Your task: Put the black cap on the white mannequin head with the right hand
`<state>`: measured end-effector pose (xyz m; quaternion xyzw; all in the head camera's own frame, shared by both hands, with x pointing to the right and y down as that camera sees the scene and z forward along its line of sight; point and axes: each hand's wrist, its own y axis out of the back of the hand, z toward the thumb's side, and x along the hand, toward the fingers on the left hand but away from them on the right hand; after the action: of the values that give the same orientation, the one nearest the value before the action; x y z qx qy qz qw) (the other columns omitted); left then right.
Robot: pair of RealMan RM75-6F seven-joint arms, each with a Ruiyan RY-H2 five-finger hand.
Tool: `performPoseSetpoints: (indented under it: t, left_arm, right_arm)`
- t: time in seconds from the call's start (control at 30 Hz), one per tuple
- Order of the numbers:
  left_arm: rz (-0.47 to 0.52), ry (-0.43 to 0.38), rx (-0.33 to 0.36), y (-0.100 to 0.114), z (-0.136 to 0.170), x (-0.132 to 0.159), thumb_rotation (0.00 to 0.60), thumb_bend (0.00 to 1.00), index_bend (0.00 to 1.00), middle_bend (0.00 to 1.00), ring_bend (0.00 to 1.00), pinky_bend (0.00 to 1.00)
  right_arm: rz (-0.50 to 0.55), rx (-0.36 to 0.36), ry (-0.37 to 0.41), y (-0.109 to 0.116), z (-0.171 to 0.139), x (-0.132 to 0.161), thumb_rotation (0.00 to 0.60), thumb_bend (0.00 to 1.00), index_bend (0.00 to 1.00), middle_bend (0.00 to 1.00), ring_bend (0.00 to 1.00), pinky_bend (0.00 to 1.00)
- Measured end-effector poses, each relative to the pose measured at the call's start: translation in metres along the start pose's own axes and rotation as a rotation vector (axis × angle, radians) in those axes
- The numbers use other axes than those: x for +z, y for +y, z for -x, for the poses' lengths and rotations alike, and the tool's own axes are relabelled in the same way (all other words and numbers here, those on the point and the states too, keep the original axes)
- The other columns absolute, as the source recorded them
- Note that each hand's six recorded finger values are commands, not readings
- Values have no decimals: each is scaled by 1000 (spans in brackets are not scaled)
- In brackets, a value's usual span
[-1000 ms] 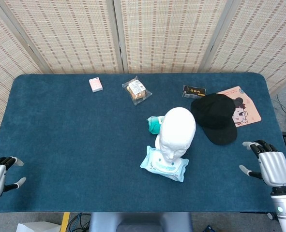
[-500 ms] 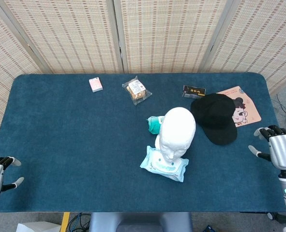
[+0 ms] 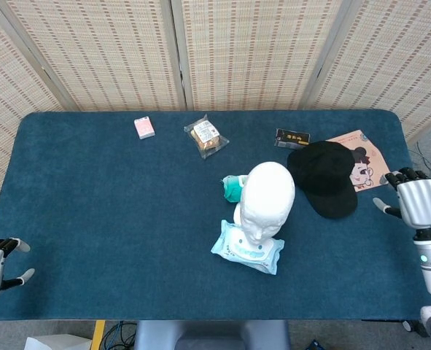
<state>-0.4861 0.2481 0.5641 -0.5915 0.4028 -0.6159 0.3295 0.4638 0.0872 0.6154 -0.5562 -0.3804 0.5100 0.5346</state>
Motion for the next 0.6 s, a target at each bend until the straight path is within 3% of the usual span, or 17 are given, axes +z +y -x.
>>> performPoseSetpoints:
  t: [0.27,0.6]
  left_arm:
    - [2,1,-3,0,0,-1,600,115,467,449,348,536]
    - [3,-3,-2,0,0,1,600,115,467,449,348,536]
  right_arm:
    - [36,64,36,-34,4,23,600,0,514,598,407,526]
    - [35,128,52,-57,-9,29,600,0,514,590,406,526]
